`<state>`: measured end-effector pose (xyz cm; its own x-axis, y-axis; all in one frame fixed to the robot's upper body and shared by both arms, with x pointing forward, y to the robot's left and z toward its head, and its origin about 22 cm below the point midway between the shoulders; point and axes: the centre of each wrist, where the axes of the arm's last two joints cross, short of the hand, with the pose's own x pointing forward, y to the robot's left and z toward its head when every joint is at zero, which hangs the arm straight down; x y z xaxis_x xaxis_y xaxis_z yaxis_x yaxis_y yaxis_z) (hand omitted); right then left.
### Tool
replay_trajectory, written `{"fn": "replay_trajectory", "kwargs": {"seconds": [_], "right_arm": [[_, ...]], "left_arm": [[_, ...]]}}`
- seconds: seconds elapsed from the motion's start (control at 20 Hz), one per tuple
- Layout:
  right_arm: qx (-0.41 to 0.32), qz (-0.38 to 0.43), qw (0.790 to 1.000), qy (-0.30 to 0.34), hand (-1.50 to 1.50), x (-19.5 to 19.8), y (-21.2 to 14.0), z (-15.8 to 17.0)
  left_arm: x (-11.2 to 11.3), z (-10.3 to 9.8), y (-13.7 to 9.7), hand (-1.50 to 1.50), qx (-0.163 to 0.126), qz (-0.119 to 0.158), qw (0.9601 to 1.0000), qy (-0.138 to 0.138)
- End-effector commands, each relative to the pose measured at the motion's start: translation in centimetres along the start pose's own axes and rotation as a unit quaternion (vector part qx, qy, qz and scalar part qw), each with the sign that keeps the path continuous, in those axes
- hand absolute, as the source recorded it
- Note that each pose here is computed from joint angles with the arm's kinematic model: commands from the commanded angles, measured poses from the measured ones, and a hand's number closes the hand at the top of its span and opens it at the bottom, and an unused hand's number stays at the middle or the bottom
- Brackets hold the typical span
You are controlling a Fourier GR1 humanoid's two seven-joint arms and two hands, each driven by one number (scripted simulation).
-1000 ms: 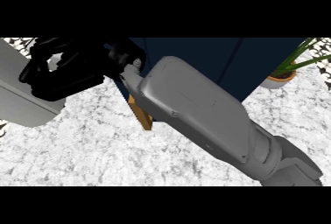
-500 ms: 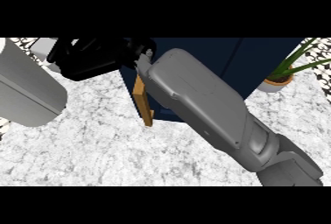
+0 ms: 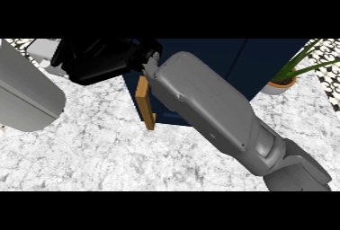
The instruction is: Pick up the wine, place it into the cabinet and close the cabinet
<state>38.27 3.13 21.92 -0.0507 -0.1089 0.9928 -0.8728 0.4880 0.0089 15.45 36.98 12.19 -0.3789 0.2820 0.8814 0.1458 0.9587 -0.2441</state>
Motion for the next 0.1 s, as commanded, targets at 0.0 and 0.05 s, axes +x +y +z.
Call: {"fn": "replay_trajectory", "kwargs": {"seconds": [0.0, 0.05], "right_arm": [[-0.181, -0.003, 0.983, 0.022, 1.50, -1.11, -9.02, 5.46], [-0.179, -0.002, 0.984, 0.021, 1.50, -0.79, -9.02, 5.30]], "left_arm": [[-0.46, -0.16, -0.99, -1.50, -0.008, 0.018, 0.9998, 0.010], [-0.45, -0.33, -1.22, -1.50, -0.007, 0.023, 0.9997, 0.009]]}}
